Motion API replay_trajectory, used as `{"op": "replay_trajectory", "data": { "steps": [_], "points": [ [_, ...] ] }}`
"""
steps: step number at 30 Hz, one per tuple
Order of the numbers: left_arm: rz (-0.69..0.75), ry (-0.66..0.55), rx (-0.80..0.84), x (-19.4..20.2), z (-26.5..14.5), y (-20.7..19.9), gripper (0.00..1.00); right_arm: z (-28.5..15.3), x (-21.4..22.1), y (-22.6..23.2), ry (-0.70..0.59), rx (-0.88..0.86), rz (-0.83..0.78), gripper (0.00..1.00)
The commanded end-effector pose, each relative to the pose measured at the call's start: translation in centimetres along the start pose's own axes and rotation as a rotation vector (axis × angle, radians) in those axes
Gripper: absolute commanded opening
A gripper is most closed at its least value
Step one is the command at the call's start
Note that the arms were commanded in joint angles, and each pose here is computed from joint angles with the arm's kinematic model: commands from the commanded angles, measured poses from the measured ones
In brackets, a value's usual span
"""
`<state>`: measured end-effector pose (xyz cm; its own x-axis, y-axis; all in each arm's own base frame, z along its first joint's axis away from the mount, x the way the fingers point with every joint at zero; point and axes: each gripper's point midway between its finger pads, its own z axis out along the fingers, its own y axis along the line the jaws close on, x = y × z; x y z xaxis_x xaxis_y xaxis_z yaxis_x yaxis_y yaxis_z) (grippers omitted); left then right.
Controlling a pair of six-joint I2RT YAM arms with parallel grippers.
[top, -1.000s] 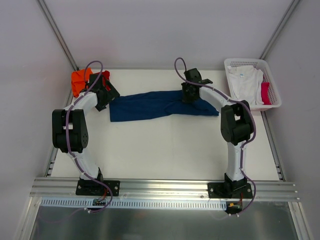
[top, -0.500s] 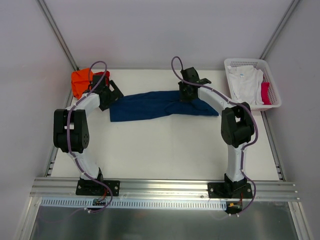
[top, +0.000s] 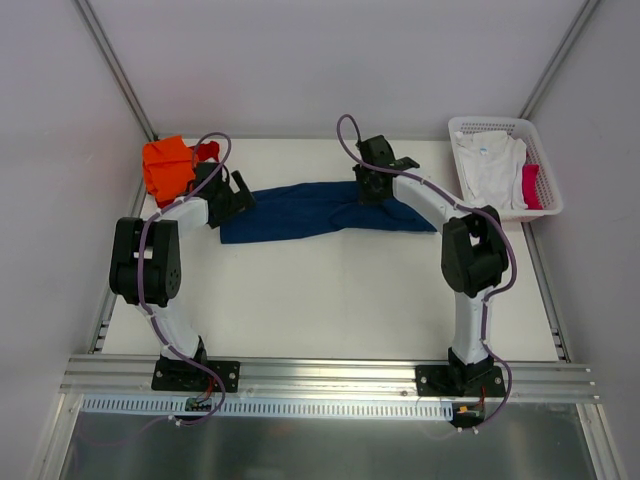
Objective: Fold and stack the t-shirts
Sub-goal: Fold the other side of the tshirt into a rectangle
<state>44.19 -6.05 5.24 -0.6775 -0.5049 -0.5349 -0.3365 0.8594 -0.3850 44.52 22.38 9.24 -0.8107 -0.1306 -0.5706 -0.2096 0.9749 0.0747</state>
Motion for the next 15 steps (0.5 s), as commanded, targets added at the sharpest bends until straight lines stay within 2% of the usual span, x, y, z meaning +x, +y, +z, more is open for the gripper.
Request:
{"op": "replay_trajectory", "data": {
  "steps": [1,15],
  "points": [
    [0.051,-0.064,0.038,-0.97,-0.02,-0.57,0.99,-3.83,-3.14,0.65,-0.096,-0.003,-0.029,0.23],
    [0.078,-0.076,0.062,-0.8,0.26,-1.11,0.99,-3.94,-3.83,1.03,-0.098,0.026,-0.082,0.24]
  ]
}}
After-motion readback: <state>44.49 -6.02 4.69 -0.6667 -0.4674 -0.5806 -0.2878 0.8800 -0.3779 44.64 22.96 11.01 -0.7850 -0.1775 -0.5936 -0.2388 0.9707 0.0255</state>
